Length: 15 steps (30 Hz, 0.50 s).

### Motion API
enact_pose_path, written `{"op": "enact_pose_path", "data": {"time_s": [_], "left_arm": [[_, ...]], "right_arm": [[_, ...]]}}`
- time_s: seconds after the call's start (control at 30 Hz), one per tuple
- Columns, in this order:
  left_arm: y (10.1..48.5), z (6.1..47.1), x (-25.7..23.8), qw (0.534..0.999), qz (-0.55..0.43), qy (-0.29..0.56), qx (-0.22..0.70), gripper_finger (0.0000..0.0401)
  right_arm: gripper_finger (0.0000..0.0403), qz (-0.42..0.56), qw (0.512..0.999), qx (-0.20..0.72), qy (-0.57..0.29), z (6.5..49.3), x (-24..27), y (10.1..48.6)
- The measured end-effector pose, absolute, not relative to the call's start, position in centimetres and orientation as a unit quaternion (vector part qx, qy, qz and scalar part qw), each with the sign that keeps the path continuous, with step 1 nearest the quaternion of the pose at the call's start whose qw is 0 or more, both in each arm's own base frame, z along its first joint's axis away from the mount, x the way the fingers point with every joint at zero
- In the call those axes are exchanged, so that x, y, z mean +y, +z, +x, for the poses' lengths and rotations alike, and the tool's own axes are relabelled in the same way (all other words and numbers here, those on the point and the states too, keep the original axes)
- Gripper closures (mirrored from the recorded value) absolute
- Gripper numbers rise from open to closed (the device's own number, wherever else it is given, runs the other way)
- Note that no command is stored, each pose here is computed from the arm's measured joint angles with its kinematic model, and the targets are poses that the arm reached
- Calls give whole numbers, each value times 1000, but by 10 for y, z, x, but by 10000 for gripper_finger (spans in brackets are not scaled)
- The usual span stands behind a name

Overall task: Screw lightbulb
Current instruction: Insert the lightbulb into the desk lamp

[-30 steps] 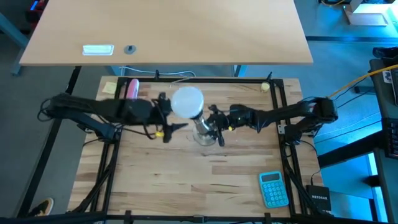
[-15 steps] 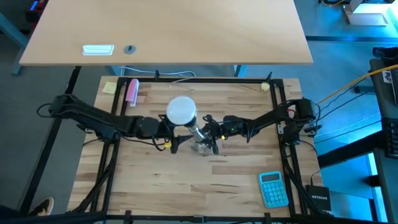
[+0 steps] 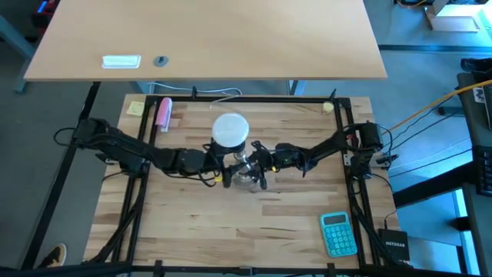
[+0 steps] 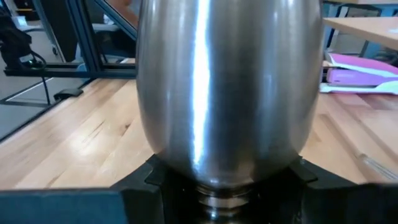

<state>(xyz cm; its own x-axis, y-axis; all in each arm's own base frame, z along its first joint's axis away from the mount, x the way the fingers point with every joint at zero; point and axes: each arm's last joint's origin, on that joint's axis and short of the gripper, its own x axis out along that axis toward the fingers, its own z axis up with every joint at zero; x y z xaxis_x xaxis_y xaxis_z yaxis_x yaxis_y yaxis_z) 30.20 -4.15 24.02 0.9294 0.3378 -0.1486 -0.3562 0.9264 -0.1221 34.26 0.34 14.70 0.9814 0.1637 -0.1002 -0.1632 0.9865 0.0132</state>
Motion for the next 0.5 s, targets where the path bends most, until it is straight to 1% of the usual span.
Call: {"op": "enact_pose_path", "data": {"time_s": [0.07,0.13,0.23,0.33,0.37,0.4,0.43,0.5], "left_arm": [[236,303,-39,977,-93,182,65,122],[232,304,-38,976,-91,184,69,134],[233,306,-38,979,-79,178,58,179],[233,308,-40,982,-56,174,53,243],[232,308,-40,982,-50,173,56,253],[230,309,-41,982,-45,175,60,253],[229,309,-41,982,-41,176,62,253],[228,310,-41,982,-31,174,68,253]], "right_arm": [[242,3,995,56,81,343,3,146],[242,4,995,61,79,342,3,145],[242,4,995,59,78,342,3,145],[242,5,995,59,75,342,3,146],[242,8,995,62,75,342,2,145],[241,9,995,68,75,342,2,144],[232,9,995,70,76,342,2,143],[195,11,994,80,77,342,2,142]]}}
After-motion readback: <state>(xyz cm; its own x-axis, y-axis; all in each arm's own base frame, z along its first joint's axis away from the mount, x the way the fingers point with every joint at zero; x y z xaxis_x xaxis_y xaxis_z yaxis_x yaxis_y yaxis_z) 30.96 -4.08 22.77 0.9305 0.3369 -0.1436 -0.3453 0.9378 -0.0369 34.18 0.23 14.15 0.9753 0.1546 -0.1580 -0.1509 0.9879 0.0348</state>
